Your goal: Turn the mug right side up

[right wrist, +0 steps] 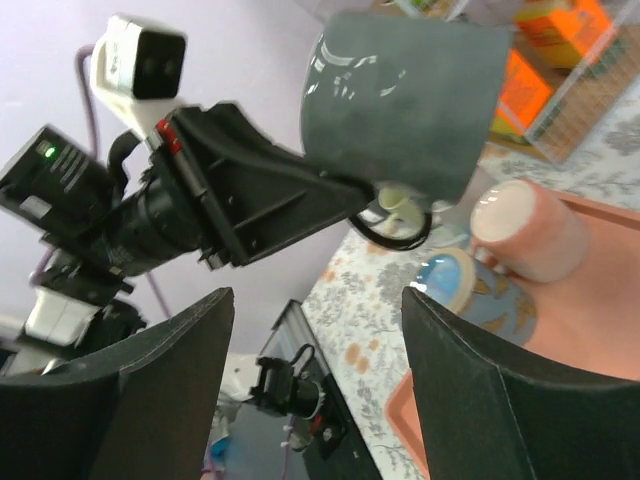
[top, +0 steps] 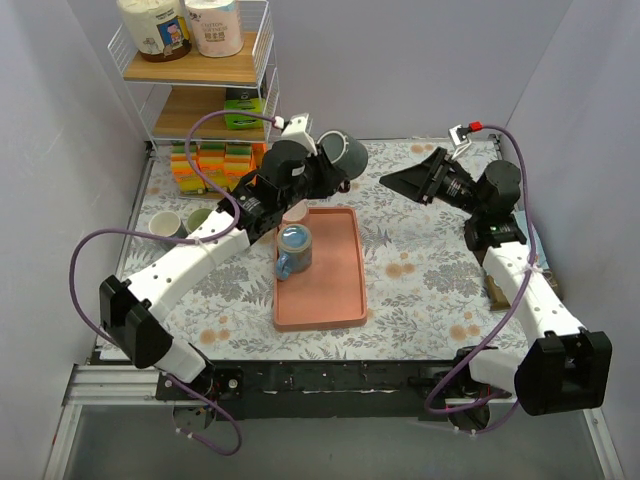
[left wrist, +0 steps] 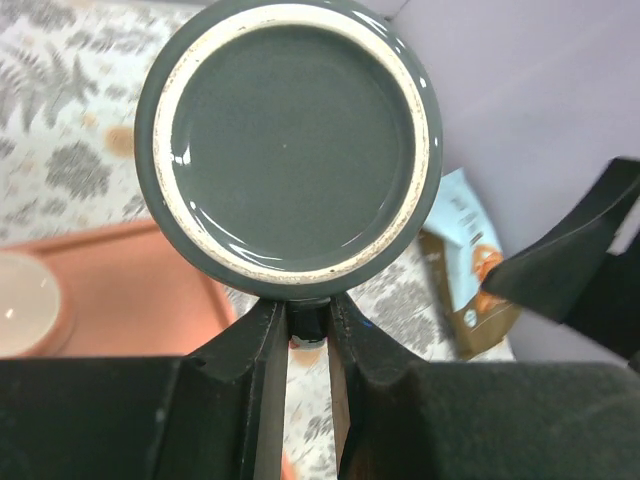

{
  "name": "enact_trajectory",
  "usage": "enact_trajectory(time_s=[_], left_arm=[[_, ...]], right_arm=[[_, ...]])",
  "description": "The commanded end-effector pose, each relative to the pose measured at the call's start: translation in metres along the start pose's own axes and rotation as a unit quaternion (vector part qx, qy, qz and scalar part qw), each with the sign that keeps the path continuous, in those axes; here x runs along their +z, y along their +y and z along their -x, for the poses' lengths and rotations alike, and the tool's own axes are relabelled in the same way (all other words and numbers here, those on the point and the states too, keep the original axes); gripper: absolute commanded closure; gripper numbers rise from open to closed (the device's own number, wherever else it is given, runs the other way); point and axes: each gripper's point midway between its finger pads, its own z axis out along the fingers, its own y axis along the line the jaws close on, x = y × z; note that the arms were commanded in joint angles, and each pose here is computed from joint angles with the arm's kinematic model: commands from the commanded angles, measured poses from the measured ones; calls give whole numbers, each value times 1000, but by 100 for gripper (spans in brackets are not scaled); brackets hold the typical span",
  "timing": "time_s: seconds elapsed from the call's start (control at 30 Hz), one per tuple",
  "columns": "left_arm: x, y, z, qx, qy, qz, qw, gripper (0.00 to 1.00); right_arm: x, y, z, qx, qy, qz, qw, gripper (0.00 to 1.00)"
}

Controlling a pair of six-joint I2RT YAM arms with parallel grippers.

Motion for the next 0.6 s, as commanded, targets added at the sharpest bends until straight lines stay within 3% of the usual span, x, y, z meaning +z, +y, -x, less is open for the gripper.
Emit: enact_trajectory(time_s=[0.0,0.07,0.1,0.27,0.57], left_arm=[[-19,-68,82,-1,-106,-116,988,100],[-21,-78,94,0,-118,-132,984,100],[-21,-80,98,2,-123,-136,983,100],[-41,-103,127,9,-160,-176,971,100],[-70,-120,138,-10,-168,-222,960,100]], right_arm=[[-6,55,-1,-14,11,151,988,25],[-9,68,2,-33,-6,196,980,26],[-5,62,0,4,-1,198,980,26],[3,72,-1,19,4,253,967,30],[17,83,20,4,-13,279,960,32]])
